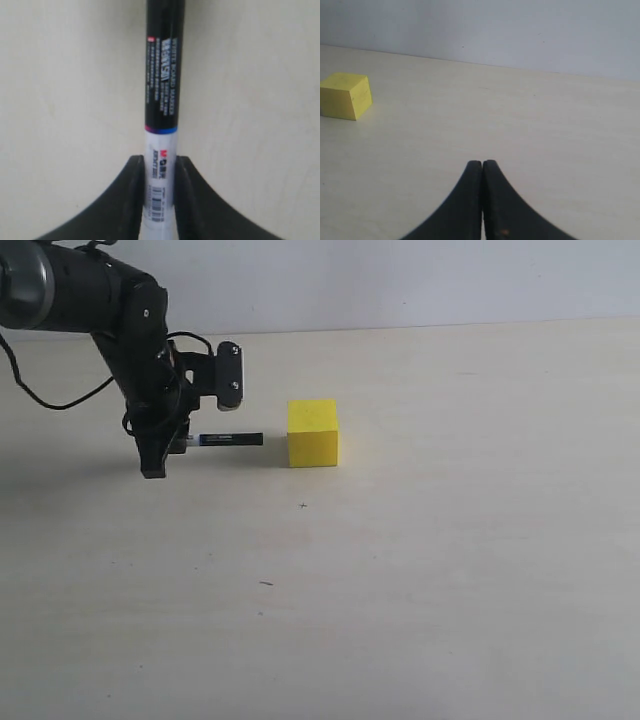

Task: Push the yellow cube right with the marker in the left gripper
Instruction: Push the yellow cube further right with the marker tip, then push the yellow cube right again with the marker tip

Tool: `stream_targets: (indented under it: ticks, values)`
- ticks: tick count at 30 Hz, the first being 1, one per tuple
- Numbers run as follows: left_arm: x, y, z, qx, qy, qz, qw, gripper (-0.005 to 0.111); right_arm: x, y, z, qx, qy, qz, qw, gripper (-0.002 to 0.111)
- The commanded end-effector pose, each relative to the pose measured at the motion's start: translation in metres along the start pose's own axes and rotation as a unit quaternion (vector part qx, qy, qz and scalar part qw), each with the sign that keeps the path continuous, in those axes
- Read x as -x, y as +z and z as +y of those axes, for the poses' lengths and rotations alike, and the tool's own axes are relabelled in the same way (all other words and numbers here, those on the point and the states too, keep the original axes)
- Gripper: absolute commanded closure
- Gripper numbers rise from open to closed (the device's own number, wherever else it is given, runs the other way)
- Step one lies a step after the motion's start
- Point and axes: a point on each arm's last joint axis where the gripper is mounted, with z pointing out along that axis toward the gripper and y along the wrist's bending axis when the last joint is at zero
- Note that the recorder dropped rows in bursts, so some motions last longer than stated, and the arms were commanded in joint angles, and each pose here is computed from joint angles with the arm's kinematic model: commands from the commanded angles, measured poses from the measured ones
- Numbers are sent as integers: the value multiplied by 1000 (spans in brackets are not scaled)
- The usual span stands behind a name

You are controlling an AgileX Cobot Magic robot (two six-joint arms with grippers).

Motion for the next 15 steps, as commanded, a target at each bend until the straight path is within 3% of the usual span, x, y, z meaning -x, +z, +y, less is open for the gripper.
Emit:
stream_targets:
  ticks: [1, 6, 9, 12, 15]
  values:
    - [-20, -7, 9, 2, -47, 5, 999, 107, -1, 0, 0, 1, -4, -2, 1000, 108]
    - [-38, -8, 16, 1, -73, 13, 997, 107, -1, 0, 0, 1, -4, -2, 1000, 108]
    - [-39, -5, 16, 7, -54, 30, 998, 107, -1, 0, 0, 1, -4, -2, 1000, 108]
    - [-22, 3, 13, 27, -24, 31, 999, 107, -1, 0, 0, 1, -4, -2, 1000, 108]
    - [14, 9, 9, 51, 2, -5, 999, 107, -1, 0, 0, 1, -4, -2, 1000, 108]
